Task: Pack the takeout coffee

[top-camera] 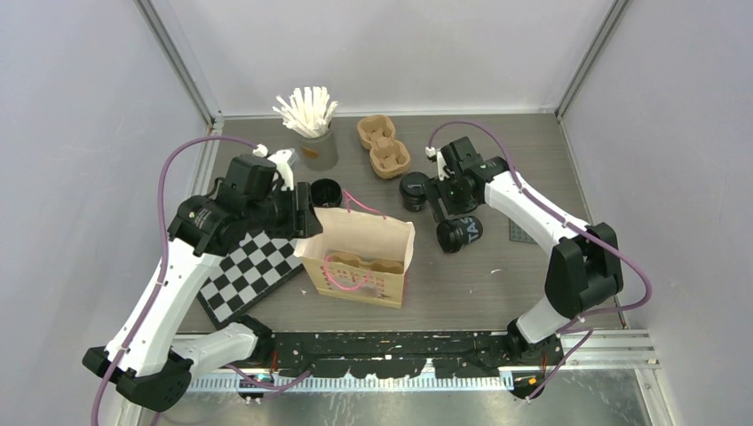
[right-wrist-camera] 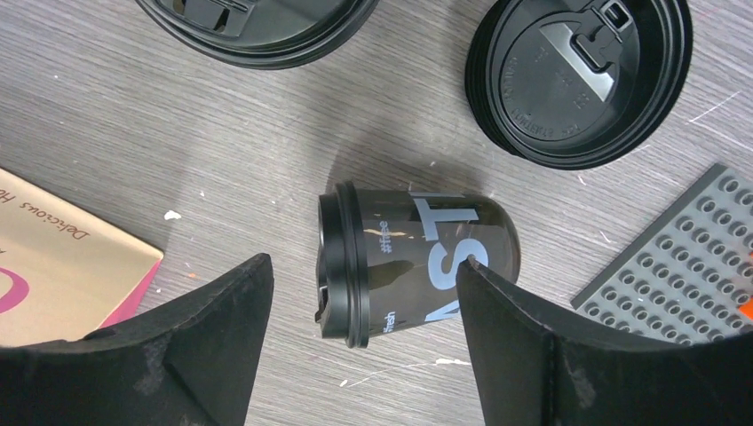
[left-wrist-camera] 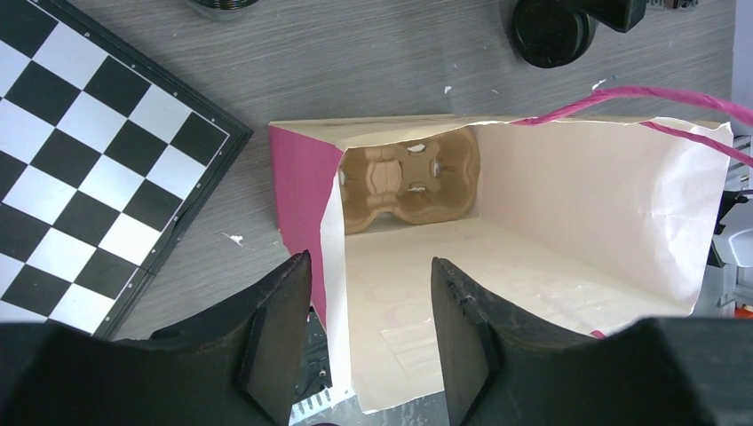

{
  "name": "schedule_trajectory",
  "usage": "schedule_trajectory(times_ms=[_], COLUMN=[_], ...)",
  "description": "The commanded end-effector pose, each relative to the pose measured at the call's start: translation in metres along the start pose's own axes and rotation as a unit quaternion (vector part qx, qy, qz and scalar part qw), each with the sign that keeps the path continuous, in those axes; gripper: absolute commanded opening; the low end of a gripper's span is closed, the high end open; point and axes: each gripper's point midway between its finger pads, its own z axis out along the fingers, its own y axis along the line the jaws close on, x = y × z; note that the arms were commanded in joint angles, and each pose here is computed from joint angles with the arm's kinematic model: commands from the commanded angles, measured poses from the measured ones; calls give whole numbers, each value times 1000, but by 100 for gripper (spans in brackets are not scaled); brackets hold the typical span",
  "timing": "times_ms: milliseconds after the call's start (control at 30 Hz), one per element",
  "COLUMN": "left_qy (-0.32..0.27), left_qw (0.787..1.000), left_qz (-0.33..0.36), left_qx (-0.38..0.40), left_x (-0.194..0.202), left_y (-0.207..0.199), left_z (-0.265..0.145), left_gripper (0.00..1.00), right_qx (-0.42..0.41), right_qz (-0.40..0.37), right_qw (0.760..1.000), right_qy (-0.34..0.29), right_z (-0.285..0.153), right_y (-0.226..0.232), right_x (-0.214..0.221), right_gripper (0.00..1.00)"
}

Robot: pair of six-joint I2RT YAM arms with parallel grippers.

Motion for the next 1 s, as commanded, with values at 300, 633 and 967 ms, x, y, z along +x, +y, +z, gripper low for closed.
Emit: schedule_trajectory(times_ms=[300,633,967], left_qy=[-16,-20,-17], left_qw=[999,999,999], left_qz=[29,38,43], left_qx=[-1,-5,-4], left_x=[-3,-1,2], left_y=[2,5,6], left_z=[-7,-12,-16], left_gripper=[54,55,55], right_qx=[123,136,153], right_qz=[-68,-85,-78], right_qw=[990,986,983], right_qy=[22,50,68], right_z=[-13,-14,-16], right_y=[-4,1,-5], right_x=[13,42,70], right_gripper=[69,65,48])
